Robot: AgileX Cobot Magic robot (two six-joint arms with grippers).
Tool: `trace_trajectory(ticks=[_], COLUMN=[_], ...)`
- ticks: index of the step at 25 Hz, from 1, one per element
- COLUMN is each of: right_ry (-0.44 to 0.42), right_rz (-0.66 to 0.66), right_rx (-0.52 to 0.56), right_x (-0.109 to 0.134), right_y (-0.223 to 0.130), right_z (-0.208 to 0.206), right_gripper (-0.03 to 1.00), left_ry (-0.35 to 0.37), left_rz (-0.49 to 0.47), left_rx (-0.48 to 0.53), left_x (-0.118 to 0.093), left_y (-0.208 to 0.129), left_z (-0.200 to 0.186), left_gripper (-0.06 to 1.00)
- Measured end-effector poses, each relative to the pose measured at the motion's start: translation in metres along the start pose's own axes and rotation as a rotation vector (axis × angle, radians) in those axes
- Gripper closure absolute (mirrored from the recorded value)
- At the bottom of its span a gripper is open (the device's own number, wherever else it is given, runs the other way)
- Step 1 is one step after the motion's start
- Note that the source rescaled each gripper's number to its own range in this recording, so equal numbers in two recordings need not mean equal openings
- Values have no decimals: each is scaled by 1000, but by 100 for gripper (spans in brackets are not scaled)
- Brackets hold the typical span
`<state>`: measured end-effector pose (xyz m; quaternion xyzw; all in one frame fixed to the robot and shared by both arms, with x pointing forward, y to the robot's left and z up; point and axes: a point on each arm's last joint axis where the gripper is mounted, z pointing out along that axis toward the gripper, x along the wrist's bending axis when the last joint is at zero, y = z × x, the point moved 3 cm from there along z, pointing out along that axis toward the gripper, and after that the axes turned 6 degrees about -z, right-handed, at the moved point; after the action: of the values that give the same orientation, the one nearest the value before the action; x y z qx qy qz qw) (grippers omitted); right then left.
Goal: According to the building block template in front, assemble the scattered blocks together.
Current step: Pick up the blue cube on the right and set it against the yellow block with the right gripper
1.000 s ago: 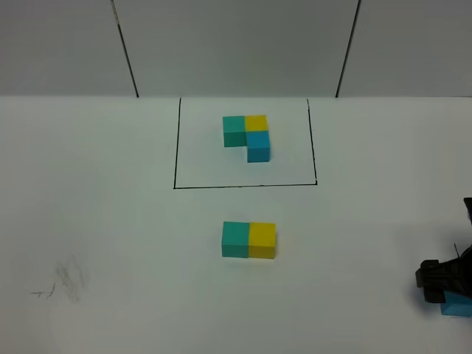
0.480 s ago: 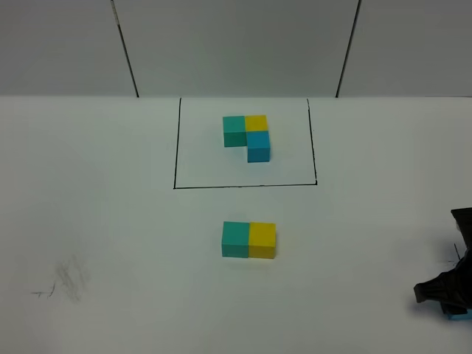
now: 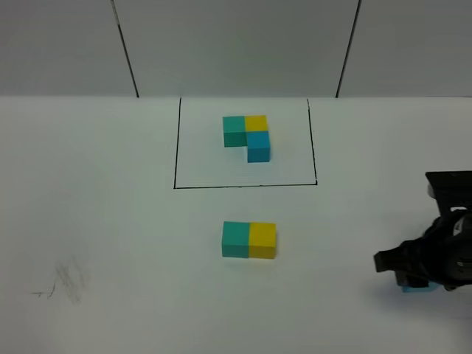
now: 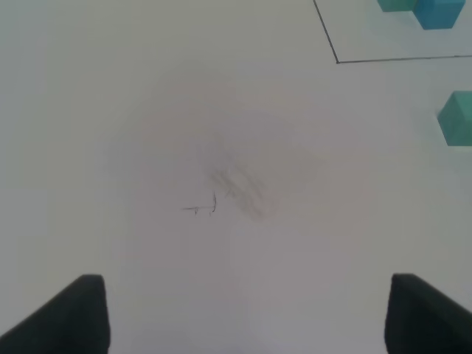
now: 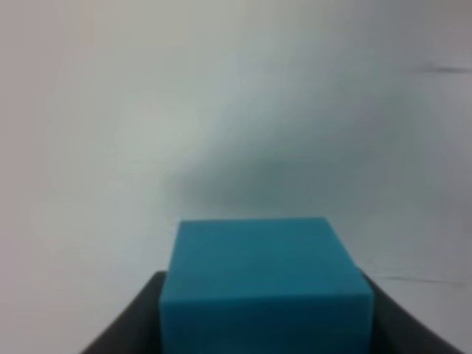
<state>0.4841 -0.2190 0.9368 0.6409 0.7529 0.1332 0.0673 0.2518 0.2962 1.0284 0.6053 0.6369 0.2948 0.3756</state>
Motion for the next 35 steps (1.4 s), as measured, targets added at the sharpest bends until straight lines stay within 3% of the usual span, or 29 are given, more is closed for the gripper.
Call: trace_trajectory(ticks=[4,8,16,19,24,35], right_ry=[64,85,-34,-65,-100,-109], right_rz=[-24,108,226,205,156,106], right_rx=[-28,12,38,55,84,74], right_x=[43,80,146,165,182,187], right_y=[9,11,23,27,30,34], right_z=[-7,0,26,35,59,86], right_gripper=[76,76,76,76,76,76], left_ry=[0,0,0,0,0,0], left_rz=[0,0,0,0,0,0], left_rx=[0,0,0,0,0,0], left_x=[0,0,0,0,0,0], left_y=[0,0,0,0,0,0], left_z=[0,0,0,0,0,0], left_gripper=[29,29,29,29,29,29])
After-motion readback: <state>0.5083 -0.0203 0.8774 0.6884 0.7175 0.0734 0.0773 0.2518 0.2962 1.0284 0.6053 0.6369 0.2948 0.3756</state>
